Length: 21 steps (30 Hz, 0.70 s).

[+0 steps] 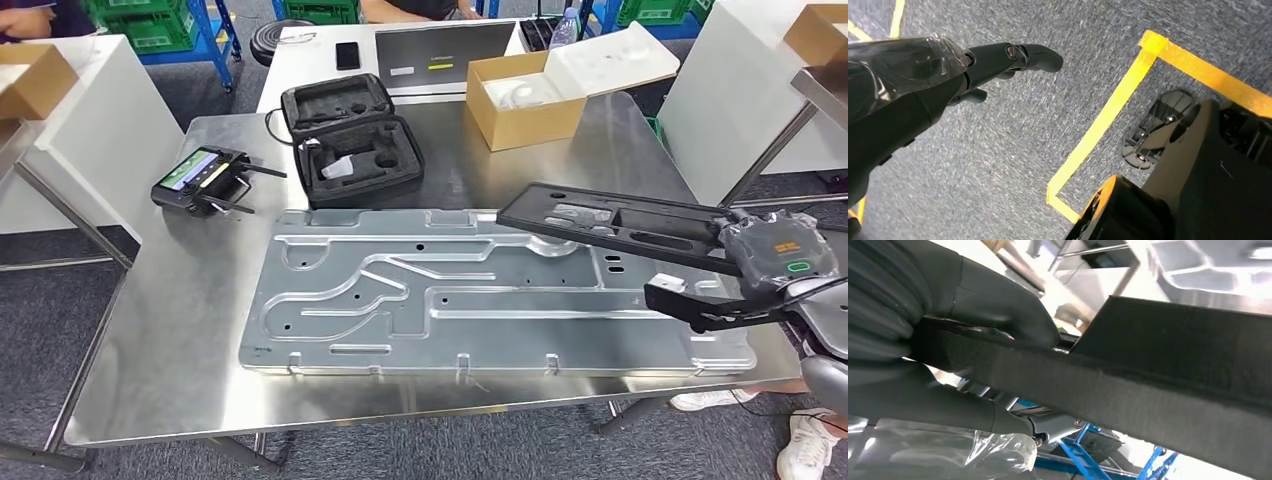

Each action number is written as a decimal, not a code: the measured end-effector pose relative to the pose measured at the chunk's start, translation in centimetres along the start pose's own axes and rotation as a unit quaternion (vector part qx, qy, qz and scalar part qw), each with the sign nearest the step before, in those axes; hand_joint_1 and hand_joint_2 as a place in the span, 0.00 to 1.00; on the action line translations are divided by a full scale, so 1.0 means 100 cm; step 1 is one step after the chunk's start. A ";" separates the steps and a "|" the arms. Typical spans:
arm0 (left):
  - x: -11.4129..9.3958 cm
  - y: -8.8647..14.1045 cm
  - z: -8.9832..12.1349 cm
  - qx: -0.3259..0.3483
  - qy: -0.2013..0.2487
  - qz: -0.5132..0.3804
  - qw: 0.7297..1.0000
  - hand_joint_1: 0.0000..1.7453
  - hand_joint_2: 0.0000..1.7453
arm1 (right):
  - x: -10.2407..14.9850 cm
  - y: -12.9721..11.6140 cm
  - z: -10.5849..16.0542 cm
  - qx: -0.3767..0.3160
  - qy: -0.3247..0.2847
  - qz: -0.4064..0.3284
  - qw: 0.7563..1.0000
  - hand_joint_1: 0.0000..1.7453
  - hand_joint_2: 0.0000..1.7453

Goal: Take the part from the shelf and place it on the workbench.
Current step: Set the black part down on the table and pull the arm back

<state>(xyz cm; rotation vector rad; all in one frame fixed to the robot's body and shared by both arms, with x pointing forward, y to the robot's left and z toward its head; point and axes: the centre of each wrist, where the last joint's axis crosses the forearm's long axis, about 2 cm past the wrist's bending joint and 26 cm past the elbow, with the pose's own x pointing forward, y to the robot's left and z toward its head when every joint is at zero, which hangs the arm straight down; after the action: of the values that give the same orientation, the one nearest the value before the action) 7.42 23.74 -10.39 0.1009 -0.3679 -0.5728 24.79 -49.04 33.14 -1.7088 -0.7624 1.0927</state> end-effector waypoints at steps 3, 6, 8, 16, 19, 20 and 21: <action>0.002 0.001 0.000 0.005 -0.005 -0.006 1.000 0.00 1.00 | 0.003 -0.005 -0.008 -0.006 -0.005 0.026 1.000 0.75 0.75; 0.004 0.003 -0.001 0.008 -0.012 -0.013 1.000 0.00 1.00 | 0.007 -0.008 -0.013 -0.009 -0.010 0.043 0.999 0.00 0.00; 0.005 0.003 -0.001 0.009 -0.014 -0.017 1.000 0.00 1.00 | 0.010 -0.008 -0.015 -0.008 -0.014 0.047 0.999 0.00 0.00; 0.003 0.003 -0.001 0.011 -0.005 -0.013 1.000 0.00 0.00 | 0.018 -0.002 -0.018 0.003 -0.027 0.054 0.998 0.00 0.00; 0.003 0.002 -0.001 0.010 0.001 -0.008 1.000 0.00 0.00 | 0.018 -0.002 -0.020 0.003 -0.025 0.050 0.998 0.00 0.00; 0.003 0.002 -0.001 0.010 0.003 -0.007 1.000 0.00 0.00 | 0.018 -0.001 -0.020 0.004 -0.025 0.047 0.999 0.00 0.00; 0.003 0.002 -0.001 0.010 0.005 -0.006 1.000 0.00 0.00 | 0.019 0.000 -0.020 0.006 -0.026 0.044 0.999 0.00 0.00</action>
<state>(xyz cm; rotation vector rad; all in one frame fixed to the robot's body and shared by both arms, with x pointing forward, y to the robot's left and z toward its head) 7.75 23.77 -10.33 0.1249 -0.3631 -0.5805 27.35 -48.19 32.84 -1.7236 -0.7184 1.2042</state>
